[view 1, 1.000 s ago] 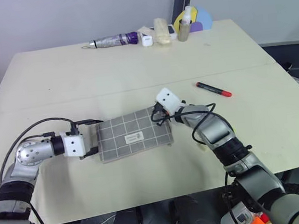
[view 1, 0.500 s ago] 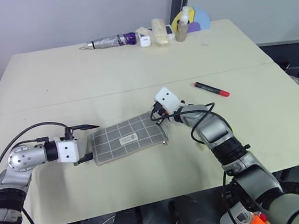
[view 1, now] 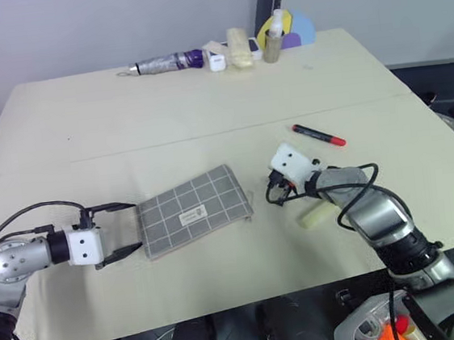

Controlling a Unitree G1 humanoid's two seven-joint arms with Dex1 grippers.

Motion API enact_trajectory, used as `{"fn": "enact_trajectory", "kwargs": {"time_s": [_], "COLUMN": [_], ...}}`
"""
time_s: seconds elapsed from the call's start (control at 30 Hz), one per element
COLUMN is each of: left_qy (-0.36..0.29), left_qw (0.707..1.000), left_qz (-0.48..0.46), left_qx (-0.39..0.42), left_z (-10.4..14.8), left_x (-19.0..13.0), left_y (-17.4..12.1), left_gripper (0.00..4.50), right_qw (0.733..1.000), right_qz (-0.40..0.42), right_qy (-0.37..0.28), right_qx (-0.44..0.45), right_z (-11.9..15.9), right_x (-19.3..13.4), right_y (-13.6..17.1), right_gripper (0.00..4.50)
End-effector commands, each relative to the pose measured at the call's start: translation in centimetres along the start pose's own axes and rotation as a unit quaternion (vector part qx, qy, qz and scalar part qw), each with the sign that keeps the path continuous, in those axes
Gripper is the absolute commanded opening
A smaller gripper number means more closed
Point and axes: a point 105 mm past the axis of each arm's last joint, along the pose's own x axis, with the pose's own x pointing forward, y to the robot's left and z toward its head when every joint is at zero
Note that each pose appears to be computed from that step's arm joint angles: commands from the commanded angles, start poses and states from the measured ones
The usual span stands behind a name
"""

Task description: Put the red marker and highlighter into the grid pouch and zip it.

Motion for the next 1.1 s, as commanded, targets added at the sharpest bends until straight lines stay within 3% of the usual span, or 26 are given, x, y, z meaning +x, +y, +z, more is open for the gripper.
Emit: {"fn": "enact_trajectory", "kwargs": {"time_s": [0.03, 0.27, 0.43, 0.67, 0.9, 1.1], "left_qy": [-0.01, -0.014, -0.019, -0.078, -0.085, -0.098], "left_qw": [0.997, 0.997, 0.995, 0.989, 0.989, 0.994], "left_qz": [-0.073, -0.062, -0.06, -0.048, -0.042, 0.007], "left_qx": [0.013, 0.042, 0.077, 0.118, 0.118, 0.052], "left_z": [0.7, 0.9, 0.8, 2.7, 2.6, 2.6], "left_x": [1.0, 2.5, 3.2, 5.1, 5.2, 4.6], "left_y": [-2.8, -2.0, -1.5, -0.4, 0.2, 2.0], "left_gripper": [4.5, 4.5, 4.5, 4.5, 4.5, 1.7], "right_qw": [0.999, 0.998, 0.997, 0.997, 0.997, 0.999], "right_qz": [0.043, 0.065, 0.07, 0.075, 0.072, 0.034], "right_qy": [0.016, -0.008, -0.014, -0.023, -0.027, -0.038], "right_qx": [-0.013, -0.006, -0.007, -0.008, -0.006, 0.002], "right_z": [0.2, 2.4, 3.1, 3.8, 4.0, 4.0], "right_x": [0.7, 1.5, 2.3, 2.8, 3.0, 2.0], "right_y": [2.7, 4.2, 4.6, 4.8, 4.6, 2.1], "right_gripper": [0.04, 0.04, 0.04, 0.04, 0.04, 0.0]}}
